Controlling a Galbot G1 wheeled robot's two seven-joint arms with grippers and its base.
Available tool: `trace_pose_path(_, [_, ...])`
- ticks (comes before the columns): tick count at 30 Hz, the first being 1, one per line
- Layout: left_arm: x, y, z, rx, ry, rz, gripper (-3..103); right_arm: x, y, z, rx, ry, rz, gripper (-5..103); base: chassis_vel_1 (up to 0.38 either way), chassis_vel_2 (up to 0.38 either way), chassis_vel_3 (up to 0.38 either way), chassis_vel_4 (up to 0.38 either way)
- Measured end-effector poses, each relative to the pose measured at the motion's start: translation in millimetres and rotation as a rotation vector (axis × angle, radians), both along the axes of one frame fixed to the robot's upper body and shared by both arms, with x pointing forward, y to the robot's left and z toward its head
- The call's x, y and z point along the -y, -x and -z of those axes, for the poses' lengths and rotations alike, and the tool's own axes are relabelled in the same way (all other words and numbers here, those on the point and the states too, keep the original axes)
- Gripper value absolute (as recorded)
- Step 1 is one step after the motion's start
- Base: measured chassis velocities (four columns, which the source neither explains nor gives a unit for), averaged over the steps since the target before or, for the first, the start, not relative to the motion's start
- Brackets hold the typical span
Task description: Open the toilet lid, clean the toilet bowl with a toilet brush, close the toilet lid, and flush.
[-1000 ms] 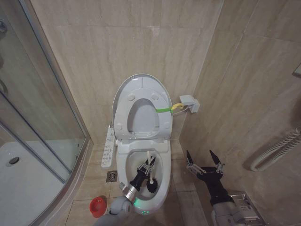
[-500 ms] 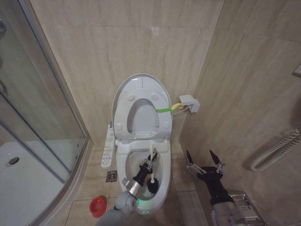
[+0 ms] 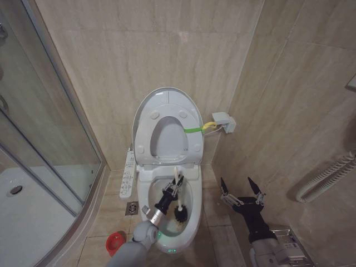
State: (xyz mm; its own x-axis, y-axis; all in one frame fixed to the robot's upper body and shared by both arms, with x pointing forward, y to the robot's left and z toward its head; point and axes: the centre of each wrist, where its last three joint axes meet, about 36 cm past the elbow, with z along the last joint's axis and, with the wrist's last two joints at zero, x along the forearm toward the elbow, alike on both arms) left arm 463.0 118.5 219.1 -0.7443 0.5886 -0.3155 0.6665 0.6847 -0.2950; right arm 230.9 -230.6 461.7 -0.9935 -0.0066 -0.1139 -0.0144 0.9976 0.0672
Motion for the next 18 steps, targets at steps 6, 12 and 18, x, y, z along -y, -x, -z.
trace_pose_path(6, [12,9,14,-0.023,0.005,0.008,22,0,0,0,0.000,0.000,0.000,100,0.000,0.000,0.000,0.000])
trace_pose_path(12, [5,21,27,-0.037,-0.012,0.015,22,0,0,0,0.000,0.000,0.000,100,0.000,0.000,0.000,0.000])
trace_pose_path(18, [-27,17,23,0.020,-0.122,0.026,22,0,0,0,0.000,0.000,0.000,100,0.000,0.000,0.000,0.000])
